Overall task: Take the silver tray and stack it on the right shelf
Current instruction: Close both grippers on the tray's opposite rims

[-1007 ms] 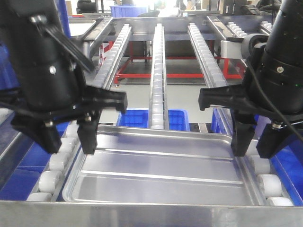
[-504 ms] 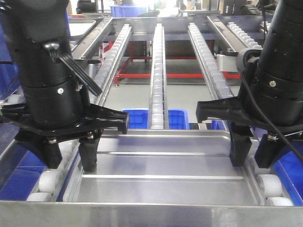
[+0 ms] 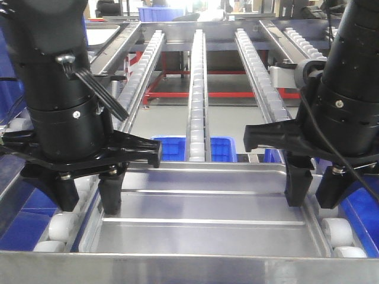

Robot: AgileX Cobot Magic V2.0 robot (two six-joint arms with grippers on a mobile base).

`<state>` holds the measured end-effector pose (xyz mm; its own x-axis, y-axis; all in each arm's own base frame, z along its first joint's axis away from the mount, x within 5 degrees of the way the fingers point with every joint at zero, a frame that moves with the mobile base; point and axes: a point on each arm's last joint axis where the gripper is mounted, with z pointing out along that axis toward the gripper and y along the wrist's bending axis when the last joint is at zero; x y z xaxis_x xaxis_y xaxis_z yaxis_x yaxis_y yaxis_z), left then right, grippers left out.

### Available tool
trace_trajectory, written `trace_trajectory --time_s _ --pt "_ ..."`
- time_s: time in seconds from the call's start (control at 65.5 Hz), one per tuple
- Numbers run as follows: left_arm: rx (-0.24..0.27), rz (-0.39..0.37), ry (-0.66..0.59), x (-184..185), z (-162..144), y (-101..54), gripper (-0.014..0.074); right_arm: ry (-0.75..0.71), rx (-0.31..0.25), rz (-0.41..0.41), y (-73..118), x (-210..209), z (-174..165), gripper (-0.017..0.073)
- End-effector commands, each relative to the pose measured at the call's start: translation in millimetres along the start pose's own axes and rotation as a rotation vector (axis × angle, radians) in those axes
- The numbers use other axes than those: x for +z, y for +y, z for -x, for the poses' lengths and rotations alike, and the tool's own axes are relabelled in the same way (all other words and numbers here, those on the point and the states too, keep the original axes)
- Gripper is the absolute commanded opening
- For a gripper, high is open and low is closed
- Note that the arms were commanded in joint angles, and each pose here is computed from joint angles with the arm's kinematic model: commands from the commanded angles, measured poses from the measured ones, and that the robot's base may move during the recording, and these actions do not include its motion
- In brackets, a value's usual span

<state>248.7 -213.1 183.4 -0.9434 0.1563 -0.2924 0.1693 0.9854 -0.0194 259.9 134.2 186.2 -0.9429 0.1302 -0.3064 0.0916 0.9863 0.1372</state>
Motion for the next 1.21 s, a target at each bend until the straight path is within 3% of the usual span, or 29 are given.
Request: trace_trajectory --time_s 0.0,0.244,0.382,1.191 --pt "-0.011 -0.043 -0.07 -18.5 9.5 -1.9 0.014 -0.082 -0.006 0.05 4.1 -16.4 11.7 0.033" --pt "-0.011 -0.043 -0.07 -18.5 9.5 -2.0 0.0043 -0.082 -0.005 0.051 4.2 -16.4 11.7 0.0298" --pt "-0.012 -0.044 -0.069 -18.5 9.5 -2.0 0.0043 -0.084 -0.005 0.053 4.4 -16.2 11.9 0.0246" --pt "-0.015 -0.048 -0.07 -18.5 9.5 -2.4 0.0043 -0.047 0.02 0.054 7.0 -2.1 10.4 0.0251"
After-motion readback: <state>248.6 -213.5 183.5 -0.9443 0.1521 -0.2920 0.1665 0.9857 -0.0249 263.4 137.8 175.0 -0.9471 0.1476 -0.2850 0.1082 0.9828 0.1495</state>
